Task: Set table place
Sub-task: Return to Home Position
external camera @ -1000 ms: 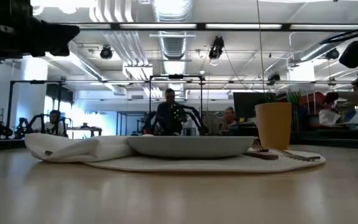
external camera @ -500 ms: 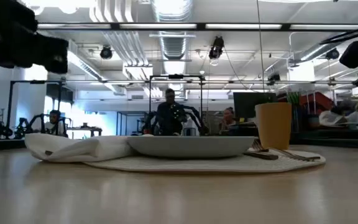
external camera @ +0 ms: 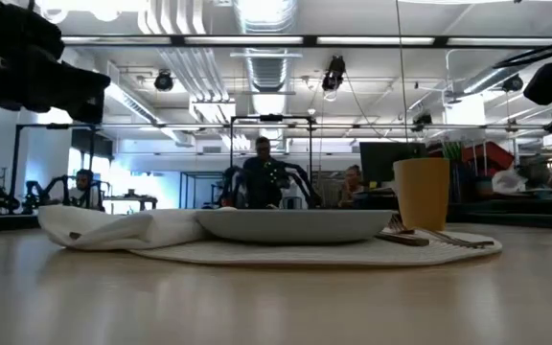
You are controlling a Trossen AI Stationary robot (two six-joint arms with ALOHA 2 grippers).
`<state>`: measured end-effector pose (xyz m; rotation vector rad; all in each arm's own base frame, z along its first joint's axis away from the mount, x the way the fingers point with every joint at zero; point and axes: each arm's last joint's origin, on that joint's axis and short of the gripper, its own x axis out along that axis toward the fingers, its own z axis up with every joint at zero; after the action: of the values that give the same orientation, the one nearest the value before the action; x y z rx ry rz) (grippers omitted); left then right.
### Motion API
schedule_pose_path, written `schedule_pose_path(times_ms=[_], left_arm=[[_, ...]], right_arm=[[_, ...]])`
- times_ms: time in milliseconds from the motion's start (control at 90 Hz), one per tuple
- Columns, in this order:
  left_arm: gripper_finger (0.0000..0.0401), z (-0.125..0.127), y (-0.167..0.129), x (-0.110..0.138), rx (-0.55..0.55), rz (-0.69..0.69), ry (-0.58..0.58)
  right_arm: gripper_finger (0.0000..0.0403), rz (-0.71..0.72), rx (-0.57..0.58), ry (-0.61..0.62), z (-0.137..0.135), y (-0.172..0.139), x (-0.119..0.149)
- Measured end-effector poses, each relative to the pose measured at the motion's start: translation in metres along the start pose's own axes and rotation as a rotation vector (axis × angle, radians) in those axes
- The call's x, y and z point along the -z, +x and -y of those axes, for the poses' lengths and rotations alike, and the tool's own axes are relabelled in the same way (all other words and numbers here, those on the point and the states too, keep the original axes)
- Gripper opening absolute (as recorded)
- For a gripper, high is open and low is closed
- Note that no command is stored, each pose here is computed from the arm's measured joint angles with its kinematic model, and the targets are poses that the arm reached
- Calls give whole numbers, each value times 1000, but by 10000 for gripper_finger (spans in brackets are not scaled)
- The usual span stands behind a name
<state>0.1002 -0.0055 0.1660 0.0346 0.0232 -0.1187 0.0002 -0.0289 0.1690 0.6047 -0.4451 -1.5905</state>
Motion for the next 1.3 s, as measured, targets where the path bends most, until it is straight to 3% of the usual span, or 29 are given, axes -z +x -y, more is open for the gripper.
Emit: schedule_pose_path(times_ms=[1300], left_arm=[[0, 0, 6, 8, 4, -96, -1]], right_arm=[[0, 0, 0, 0, 0, 0, 0]])
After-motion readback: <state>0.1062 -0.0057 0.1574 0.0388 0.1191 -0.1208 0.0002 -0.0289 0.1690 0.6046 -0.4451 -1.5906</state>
